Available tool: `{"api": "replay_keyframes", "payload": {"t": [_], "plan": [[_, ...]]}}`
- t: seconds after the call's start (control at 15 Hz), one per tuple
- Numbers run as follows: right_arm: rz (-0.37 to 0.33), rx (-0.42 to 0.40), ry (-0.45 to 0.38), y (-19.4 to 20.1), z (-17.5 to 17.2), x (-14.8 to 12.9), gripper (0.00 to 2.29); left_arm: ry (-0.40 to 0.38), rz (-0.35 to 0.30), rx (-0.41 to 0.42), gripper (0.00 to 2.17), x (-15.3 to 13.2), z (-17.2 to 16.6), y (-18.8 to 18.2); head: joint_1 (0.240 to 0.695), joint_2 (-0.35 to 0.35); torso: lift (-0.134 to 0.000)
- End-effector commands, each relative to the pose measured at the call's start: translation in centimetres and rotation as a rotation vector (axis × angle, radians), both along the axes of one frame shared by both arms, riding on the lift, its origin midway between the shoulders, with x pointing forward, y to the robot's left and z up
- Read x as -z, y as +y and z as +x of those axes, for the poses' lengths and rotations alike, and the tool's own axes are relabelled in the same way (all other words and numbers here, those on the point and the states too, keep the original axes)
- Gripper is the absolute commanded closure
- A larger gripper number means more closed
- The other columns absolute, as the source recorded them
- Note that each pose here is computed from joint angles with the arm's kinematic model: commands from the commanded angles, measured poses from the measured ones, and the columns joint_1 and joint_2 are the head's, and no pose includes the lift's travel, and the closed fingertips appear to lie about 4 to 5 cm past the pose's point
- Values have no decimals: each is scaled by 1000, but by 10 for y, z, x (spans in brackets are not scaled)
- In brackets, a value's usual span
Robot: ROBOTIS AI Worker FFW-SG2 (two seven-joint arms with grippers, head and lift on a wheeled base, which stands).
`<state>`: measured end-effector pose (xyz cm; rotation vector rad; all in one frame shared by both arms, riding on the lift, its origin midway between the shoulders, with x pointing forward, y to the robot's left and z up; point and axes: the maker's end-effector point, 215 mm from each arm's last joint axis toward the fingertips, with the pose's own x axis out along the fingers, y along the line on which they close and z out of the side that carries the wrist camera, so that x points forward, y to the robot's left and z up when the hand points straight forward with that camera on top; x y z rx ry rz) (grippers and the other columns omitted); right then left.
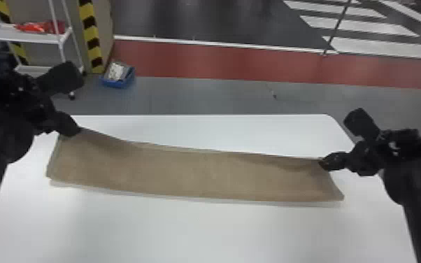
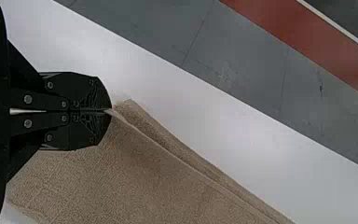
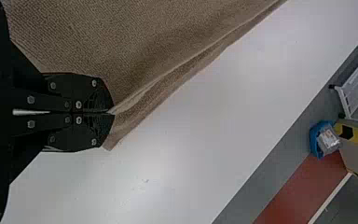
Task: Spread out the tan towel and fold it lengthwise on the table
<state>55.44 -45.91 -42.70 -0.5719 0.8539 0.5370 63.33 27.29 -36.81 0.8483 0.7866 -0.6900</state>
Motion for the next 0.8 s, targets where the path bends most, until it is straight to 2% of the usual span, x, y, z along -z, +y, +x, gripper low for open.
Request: {"api": "replay_keyframes", "payload": {"t": [0.0,0.13,0.53,0.73], "plan": [[13,14,-13,-4,1,-8,1305,-9,-3,-2,2007,-5,0,0,695,-169,-124],[3,13,-11,-3,3,-8,1305,-5,-13,-9,2007,-4,0,-4,695,-171,-124],[-9,9,1,0,1,-2,1305,-55,-66,-17,2007,-36,-3,-10,695,-176,-124],[-16,3,8,7,1,4,1305,-82,-53,-26,2003,-42,6,-9,695,-178,-124]]}}
